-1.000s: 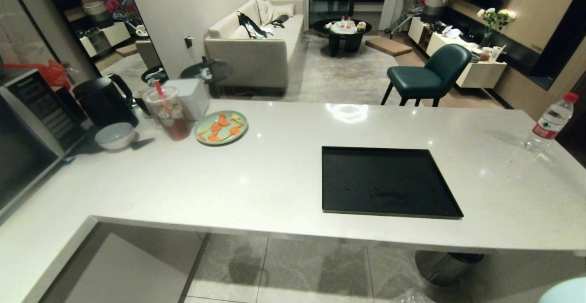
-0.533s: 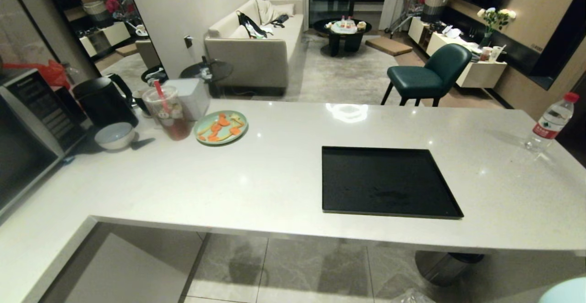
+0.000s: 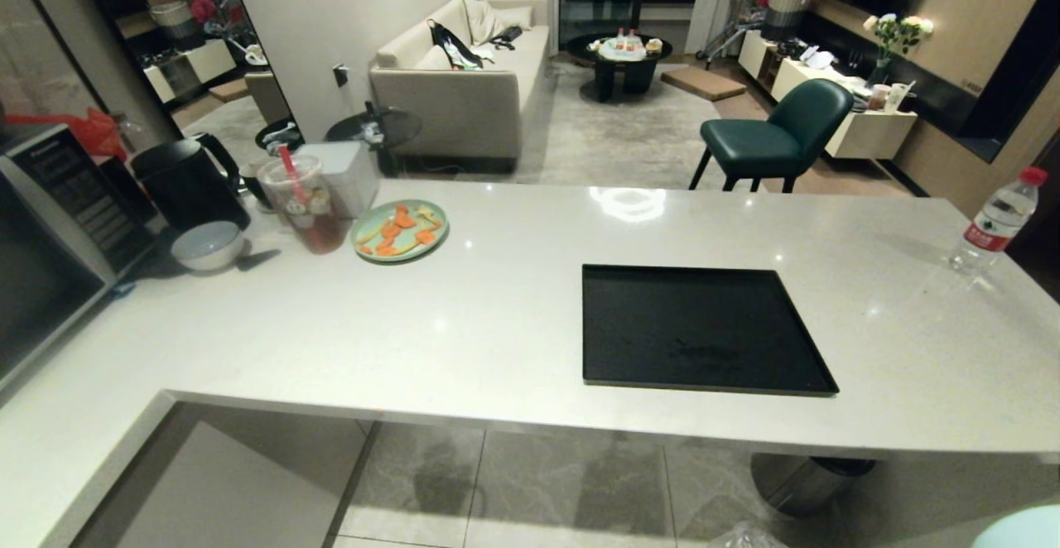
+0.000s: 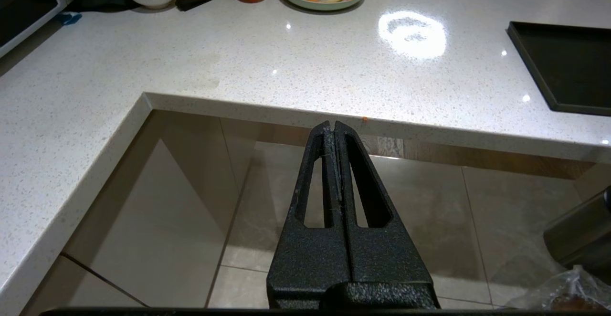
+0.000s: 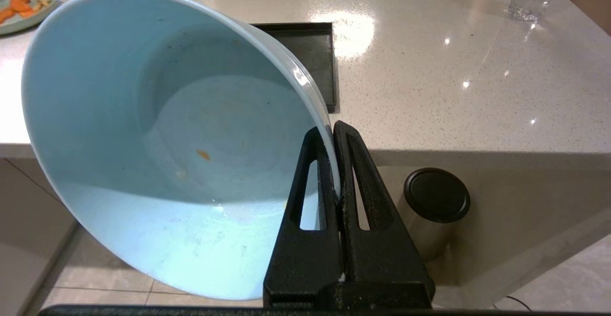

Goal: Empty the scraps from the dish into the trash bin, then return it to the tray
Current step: Put the bowl back to the table

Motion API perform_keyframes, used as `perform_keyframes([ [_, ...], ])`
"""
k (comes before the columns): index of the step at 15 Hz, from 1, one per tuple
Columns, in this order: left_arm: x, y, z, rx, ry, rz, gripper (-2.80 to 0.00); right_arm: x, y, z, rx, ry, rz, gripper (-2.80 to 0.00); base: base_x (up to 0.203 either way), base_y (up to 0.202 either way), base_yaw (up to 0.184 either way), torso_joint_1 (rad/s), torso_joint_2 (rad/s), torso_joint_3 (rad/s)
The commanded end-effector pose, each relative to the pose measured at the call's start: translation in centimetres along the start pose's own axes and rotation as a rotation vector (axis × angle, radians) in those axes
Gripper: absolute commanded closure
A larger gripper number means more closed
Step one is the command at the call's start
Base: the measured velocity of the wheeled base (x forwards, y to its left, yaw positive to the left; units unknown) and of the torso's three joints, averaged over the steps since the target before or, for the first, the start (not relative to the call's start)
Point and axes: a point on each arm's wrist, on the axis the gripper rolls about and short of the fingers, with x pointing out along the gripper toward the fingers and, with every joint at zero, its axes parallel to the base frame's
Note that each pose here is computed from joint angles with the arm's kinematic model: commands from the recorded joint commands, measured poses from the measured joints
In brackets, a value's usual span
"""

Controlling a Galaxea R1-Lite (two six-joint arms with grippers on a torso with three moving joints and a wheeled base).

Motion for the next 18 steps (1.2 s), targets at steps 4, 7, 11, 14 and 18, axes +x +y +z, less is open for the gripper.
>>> perform_keyframes([
  [4, 0.0, 0.0, 0.0, -0.001, 0.001, 0.000, 0.00, 1.1, 0.2, 3.4, -0.001, 0.070, 0.027, 0.00, 0.000, 0.000, 0.000, 0.000, 0.00, 0.000],
  [7, 0.0, 0.0, 0.0, -0.001, 0.001, 0.000, 0.00, 3.4, 0.3, 6.2, 0.002, 0.171, 0.029, 0.00, 0.000, 0.000, 0.000, 0.000, 0.00, 0.000],
  [11, 0.0, 0.0, 0.0, -0.001, 0.001, 0.000, 0.00, 9.5, 0.6, 8.8, 0.062, 0.397, 0.012, 0.00, 0.000, 0.000, 0.000, 0.000, 0.00, 0.000],
  [14, 0.0, 0.0, 0.0, -0.001, 0.001, 0.000, 0.00, 15.7, 1.0, 8.4, 0.135, 0.608, -0.008, 0.00, 0.000, 0.000, 0.000, 0.000, 0.00, 0.000],
  [18, 0.0, 0.0, 0.0, -0.001, 0.001, -0.001, 0.00, 25.3, 4.8, 7.1, 0.374, 0.801, -0.027, 0.00, 0.000, 0.000, 0.000, 0.000, 0.00, 0.000],
])
